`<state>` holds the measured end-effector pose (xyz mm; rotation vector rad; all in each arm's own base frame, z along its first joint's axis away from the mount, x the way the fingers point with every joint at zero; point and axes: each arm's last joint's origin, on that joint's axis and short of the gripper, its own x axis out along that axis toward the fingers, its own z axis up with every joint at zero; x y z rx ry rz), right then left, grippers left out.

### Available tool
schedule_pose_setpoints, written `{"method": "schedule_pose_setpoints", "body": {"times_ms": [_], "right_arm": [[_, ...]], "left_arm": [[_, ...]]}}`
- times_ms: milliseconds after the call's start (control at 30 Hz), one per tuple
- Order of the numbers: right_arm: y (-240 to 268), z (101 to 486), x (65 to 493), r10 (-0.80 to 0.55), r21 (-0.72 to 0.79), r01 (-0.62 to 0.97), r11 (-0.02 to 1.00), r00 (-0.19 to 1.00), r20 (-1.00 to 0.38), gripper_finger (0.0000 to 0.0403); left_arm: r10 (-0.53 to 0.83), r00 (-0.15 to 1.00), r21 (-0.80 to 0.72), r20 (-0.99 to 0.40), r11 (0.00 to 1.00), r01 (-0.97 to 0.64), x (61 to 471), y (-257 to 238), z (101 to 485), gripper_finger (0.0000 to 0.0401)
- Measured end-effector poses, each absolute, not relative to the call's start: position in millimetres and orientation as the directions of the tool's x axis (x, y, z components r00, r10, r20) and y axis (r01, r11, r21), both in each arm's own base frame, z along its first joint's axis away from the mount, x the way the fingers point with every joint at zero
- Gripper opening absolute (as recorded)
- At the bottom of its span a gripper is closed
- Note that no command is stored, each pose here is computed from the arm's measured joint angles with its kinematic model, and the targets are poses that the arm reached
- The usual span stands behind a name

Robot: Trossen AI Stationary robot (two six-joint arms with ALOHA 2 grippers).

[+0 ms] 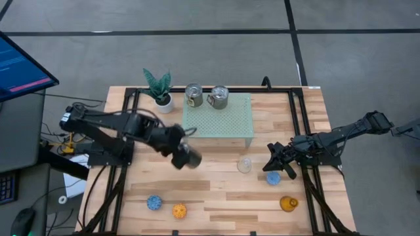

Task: Pick & Place candle stick holders
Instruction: Put the silver scented candle can on the shelf

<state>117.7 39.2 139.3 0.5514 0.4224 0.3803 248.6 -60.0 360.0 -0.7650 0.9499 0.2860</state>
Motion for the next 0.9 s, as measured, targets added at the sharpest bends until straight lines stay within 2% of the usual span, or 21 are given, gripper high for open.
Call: {"method": "schedule_pose_setpoints", "body": {"times_ms": [367,667,900], "right_arm": [[39,139,118,0.452,0.572,-0.231,0.787,0.847,-0.280,0.0000],[39,139,118,0.452,0.572,-0.231,0.787,0.847,-0.281,0.0000],[39,139,118,0.452,0.572,-0.228,0.788,0.845,-0.286,0.0000]], "left_arm": [[0.117,0.576,-0.422,-0.809,0.567,-0.707,258,6,360,0.0347],[0.163,0.546,-0.414,-0.822,0.488,-0.769,262,30,355,0.0347],[0.166,0.511,-0.383,-0.843,0.481,-0.789,276,34,342,0.0350]]}}
